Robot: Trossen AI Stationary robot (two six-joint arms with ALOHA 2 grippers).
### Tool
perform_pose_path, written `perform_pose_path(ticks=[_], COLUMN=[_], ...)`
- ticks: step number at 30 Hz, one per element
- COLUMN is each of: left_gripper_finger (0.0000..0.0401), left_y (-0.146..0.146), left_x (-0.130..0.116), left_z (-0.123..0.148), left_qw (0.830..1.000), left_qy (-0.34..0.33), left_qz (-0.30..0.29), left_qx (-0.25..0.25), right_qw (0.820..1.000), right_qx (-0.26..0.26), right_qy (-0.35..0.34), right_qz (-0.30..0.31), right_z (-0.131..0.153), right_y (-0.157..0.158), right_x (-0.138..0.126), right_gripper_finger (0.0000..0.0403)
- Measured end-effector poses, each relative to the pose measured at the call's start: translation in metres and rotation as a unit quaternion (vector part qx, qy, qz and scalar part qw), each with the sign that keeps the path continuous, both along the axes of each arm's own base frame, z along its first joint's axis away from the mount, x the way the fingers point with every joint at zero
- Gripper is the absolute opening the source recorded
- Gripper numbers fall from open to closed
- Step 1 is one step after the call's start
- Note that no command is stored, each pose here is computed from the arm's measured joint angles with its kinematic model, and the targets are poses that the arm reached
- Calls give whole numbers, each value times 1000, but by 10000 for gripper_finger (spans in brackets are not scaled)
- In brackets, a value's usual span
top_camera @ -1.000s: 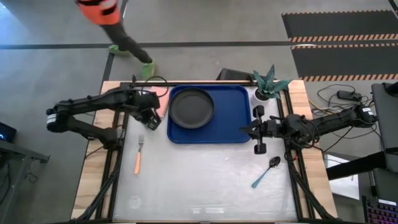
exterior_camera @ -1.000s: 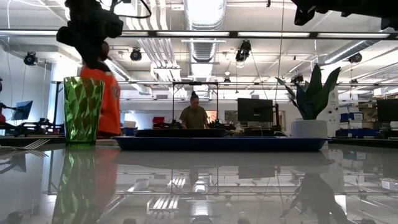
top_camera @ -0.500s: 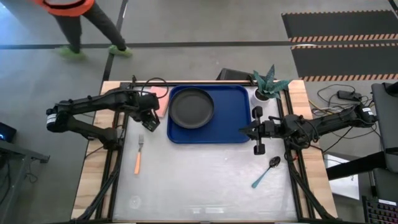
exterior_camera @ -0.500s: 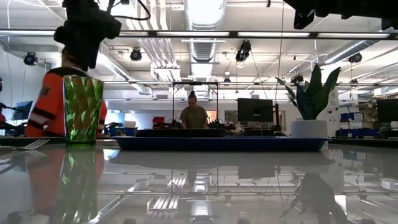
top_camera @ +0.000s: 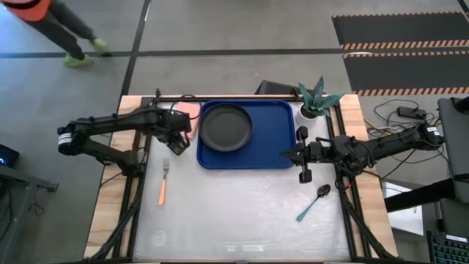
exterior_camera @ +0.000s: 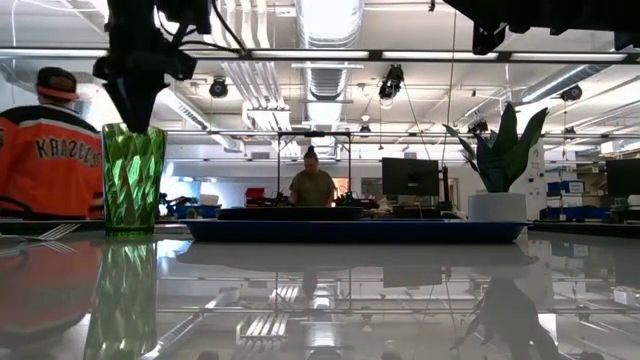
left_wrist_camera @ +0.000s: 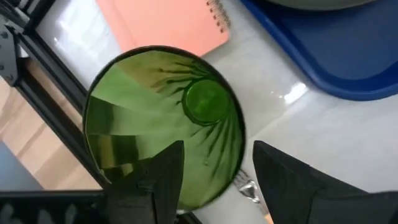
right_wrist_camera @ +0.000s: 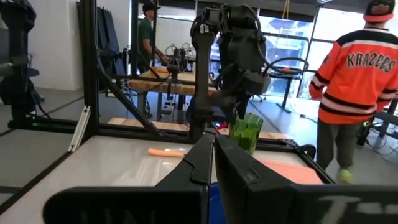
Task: Pick and place plate/cup/fork/spoon on tray
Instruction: Put the green cup on the blue tray to the top right of the black plate
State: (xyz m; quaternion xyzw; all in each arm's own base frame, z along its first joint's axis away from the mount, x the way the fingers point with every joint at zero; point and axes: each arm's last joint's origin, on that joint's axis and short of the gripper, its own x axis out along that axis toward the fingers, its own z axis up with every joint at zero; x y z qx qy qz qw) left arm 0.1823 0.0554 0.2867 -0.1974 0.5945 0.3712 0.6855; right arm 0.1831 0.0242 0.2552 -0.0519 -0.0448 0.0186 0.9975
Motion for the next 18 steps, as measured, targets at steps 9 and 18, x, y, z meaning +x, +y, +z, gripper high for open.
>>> perform_pose_path(ticks=[9, 18], left_gripper_finger=[117, 6], left_y=[1, 0], left_x=[3, 2], left_z=[-21, -21], left_qw=[999, 999], left_qy=[31, 32], left_qz=[-9, -13], left_qx=[-8, -8], right_qw=[1000, 1000], right_qx=[1, 0], right_qy=[3, 3], right_qz=[0, 0], right_z=[-1, -1], right_y=[0, 0], right_x=[0, 0], right_gripper_finger=[9, 9])
